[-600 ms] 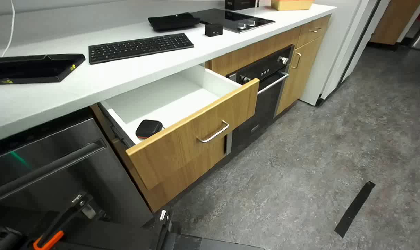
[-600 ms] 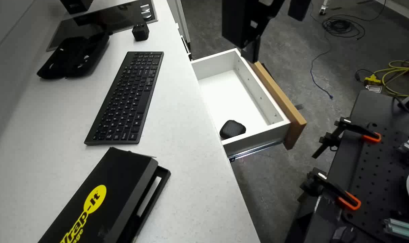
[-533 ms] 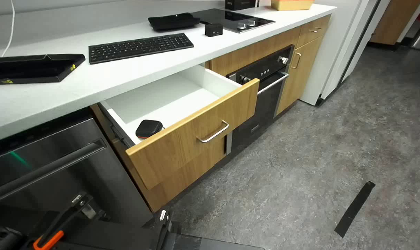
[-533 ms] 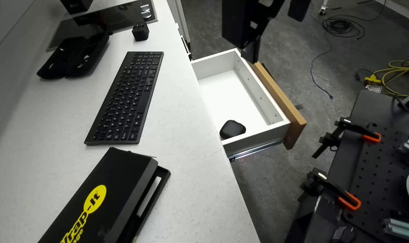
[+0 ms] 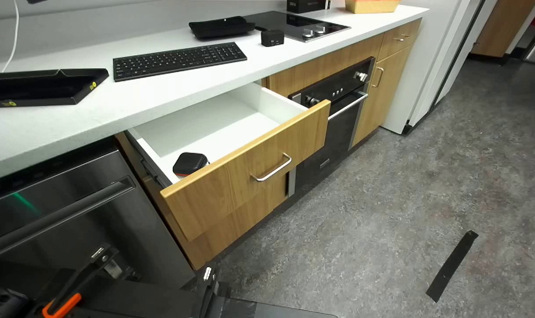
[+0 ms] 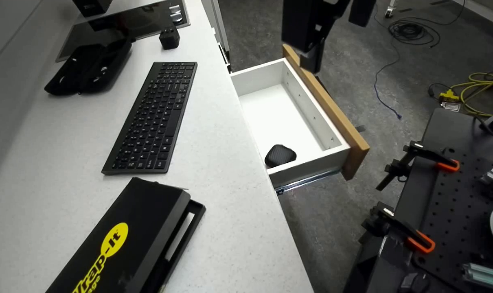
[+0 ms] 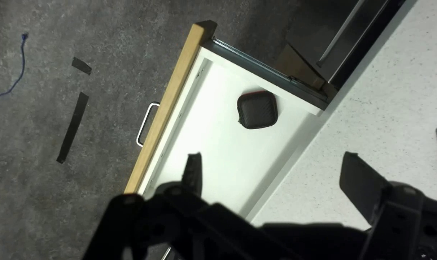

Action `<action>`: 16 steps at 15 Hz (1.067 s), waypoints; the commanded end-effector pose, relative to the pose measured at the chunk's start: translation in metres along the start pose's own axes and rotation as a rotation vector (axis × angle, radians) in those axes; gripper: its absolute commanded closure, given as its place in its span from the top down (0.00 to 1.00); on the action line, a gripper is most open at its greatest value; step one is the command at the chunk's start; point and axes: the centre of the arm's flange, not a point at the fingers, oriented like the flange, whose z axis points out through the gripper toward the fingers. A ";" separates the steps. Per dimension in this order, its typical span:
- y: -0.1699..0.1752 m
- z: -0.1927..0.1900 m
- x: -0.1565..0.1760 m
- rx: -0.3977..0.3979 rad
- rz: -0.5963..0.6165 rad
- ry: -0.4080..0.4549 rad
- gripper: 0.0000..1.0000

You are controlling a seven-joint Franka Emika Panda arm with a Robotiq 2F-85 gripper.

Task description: Close the open drawer

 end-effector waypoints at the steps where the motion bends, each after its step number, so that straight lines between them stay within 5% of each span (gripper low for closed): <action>1: 0.066 0.043 0.016 0.075 -0.015 -0.019 1.00; 10: 0.227 0.211 0.039 0.042 0.259 -0.201 1.00; 16: 0.239 0.227 0.027 0.054 0.292 -0.241 1.00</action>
